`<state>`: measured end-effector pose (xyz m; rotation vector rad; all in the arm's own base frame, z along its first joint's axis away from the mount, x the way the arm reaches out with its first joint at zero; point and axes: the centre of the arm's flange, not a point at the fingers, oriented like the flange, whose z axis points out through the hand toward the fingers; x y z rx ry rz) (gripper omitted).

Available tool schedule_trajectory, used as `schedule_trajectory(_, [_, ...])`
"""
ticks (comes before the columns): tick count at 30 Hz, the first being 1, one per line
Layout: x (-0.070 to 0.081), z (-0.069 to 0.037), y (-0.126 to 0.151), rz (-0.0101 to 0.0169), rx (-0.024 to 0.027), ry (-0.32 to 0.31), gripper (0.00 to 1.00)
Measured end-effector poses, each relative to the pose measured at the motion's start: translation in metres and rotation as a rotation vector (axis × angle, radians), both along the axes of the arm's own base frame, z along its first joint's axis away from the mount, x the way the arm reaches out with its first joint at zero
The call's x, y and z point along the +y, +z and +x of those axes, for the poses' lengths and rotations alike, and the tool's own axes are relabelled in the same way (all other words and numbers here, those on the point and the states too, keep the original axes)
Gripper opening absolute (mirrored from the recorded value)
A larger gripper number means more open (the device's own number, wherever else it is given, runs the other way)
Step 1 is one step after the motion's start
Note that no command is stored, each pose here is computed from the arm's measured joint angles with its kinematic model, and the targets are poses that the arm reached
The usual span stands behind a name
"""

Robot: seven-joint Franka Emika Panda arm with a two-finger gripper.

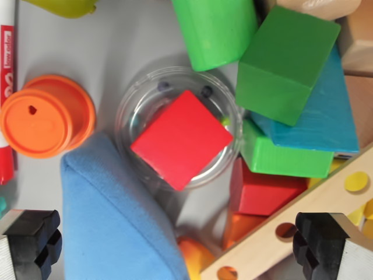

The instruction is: Pick an object from the bin

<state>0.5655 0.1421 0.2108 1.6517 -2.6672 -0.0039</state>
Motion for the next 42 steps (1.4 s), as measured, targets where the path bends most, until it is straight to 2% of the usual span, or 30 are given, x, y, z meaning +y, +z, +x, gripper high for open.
schedule_trajectory(9, [-0.002, 0.0, -0.038, -0.0014, 0.0018, -0.006, 1.0])
schedule_trajectory(14, [-0.002, 0.002, -0.051, 0.0007, -0.0084, -0.009, 1.0])
schedule_trajectory(18, [-0.003, 0.003, -0.061, 0.0013, -0.0127, -0.01, 1.0])
schedule_trajectory(26, [-0.001, 0.009, -0.06, 0.006, -0.0311, -0.01, 1.0])
schedule_trajectory(31, [-0.001, 0.009, -0.06, 0.006, -0.0311, -0.01, 1.0])
schedule_trajectory(32, [-0.001, 0.009, -0.06, 0.006, -0.0311, -0.01, 0.0])
schedule_trajectory(42, [-0.001, 0.009, -0.06, 0.006, -0.0311, -0.01, 0.0])
